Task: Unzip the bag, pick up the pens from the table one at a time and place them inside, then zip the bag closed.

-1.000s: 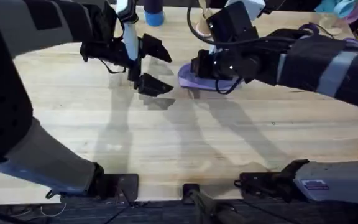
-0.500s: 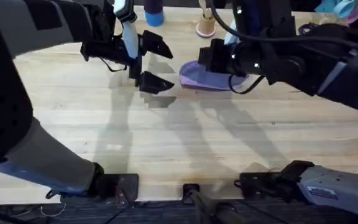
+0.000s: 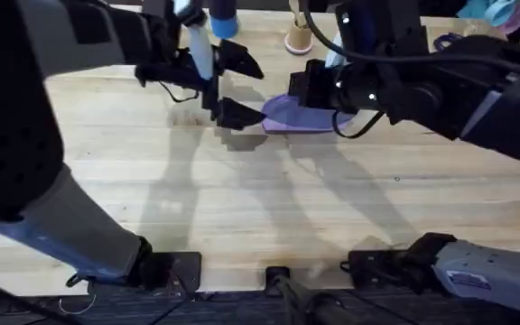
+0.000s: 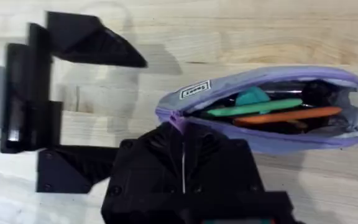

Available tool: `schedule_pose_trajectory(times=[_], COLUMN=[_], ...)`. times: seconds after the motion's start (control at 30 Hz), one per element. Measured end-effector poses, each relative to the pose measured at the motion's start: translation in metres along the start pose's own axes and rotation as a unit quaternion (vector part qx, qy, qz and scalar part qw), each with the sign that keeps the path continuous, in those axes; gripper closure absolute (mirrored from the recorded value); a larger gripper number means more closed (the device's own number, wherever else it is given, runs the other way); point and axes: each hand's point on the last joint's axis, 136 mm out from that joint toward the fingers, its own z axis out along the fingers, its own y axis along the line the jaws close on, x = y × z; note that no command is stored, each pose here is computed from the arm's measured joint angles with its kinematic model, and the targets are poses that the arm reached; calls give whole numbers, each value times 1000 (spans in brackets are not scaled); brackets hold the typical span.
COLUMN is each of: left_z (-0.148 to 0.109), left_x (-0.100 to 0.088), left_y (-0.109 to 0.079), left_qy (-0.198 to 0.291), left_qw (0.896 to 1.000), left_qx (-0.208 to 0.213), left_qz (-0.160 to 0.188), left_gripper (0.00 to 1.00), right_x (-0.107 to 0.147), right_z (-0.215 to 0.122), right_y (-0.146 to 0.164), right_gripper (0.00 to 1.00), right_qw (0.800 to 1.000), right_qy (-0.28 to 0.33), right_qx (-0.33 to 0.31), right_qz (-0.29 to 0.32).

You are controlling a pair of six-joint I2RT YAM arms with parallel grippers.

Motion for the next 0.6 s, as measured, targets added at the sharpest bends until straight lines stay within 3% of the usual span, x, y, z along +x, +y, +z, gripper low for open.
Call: schedule_pose_trajectory(times=[0.2, 0.53, 0.6], left_z=[23, 39, 41], left_x=[-6, -6, -3], left_y=[-6, -6, -5], left_qy=[0, 25, 35], left_qw=[1000, 999, 998], left_qx=[21, 18, 15], left_qz=[2, -41, -53], left_gripper=[7, 6, 84], right_x=[0, 0, -1], right_z=[0, 0, 0], right_y=[0, 0, 1], right_gripper=[971, 971, 971], right_qw=[1000, 1000, 1000], right_qy=[0, -1, -3], right_qx=[0, -1, -2], right_qz=[0, 0, 0])
